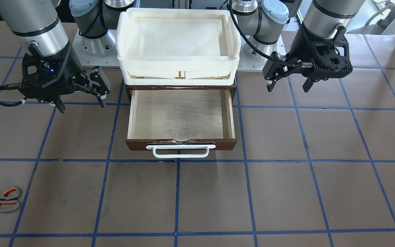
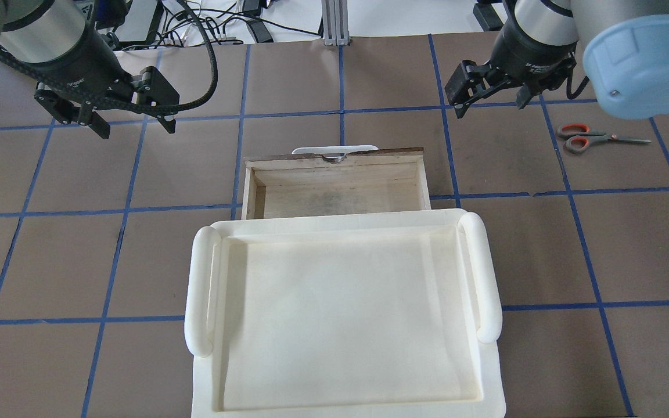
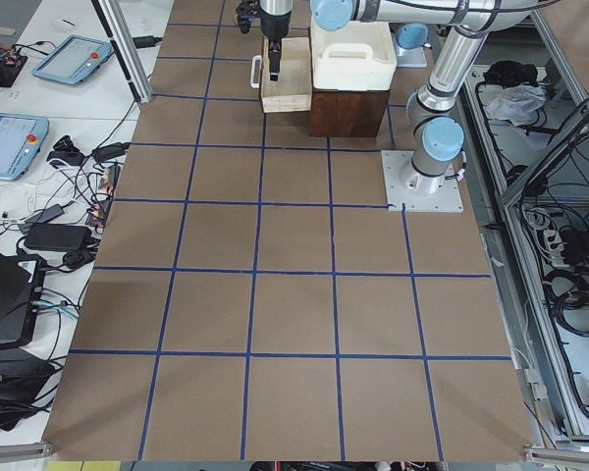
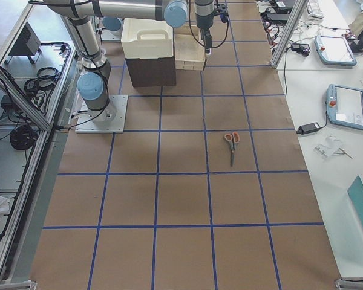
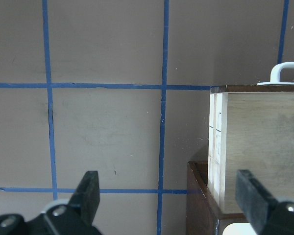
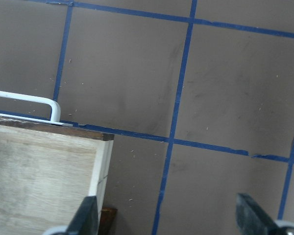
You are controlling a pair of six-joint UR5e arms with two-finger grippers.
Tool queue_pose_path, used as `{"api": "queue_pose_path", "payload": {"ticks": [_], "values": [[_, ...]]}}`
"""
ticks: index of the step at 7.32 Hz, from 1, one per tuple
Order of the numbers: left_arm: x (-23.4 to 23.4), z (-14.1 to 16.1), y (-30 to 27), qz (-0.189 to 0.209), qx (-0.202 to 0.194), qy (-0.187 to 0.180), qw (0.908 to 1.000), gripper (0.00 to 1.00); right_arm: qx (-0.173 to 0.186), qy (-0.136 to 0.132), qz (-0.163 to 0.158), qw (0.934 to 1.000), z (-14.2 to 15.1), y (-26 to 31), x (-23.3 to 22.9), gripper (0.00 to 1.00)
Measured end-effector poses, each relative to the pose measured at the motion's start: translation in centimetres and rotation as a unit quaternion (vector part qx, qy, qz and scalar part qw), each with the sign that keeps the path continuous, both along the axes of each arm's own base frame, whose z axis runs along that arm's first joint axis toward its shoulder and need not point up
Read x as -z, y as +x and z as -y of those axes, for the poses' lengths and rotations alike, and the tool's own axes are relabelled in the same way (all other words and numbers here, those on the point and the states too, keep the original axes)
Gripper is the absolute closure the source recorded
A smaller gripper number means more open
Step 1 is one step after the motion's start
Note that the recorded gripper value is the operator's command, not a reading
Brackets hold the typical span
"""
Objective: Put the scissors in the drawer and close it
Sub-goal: 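Move the right gripper over the grey-and-orange scissors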
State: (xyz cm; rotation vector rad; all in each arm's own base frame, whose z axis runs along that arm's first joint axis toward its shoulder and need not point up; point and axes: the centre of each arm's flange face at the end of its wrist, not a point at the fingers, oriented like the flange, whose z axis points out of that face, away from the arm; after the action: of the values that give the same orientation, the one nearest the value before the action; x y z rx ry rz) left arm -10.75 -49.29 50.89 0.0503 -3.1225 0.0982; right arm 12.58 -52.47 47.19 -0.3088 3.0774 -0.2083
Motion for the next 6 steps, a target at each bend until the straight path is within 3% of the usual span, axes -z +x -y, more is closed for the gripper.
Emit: {"api": "queue_pose_path", "payload": {"ticks": [2,3,4,5,6], "values": [[0.1,0.0,0.0,0.0,0.002,0.001,1.0,0.0,-0.082,0.012,-0.014,0.9965,3.0,-7.5,2.8,0.0],[0.1,0.0,-0.1,0.0,0.002,0.001,1.0,0.0,-0.135,0.016,-0.02,0.9906,4.8,-11.8,5.1,0.0],[0.1,-0.1,-0.1,0.0,0.002,0.001,1.0,0.0,-0.189,0.016,-0.028,0.9814,6.7,-15.4,8.0,0.0],[0.1,-0.1,0.0,0.0,0.002,0.001,1.0,0.0,-0.254,0.013,-0.037,0.9663,8.8,-18.1,11.6,0.0],[0.2,-0.1,0.0,0.0,0.002,0.002,1.0,0.0,-0.322,0.011,-0.046,0.9454,10.3,-20.5,15.1,0.0]]}}
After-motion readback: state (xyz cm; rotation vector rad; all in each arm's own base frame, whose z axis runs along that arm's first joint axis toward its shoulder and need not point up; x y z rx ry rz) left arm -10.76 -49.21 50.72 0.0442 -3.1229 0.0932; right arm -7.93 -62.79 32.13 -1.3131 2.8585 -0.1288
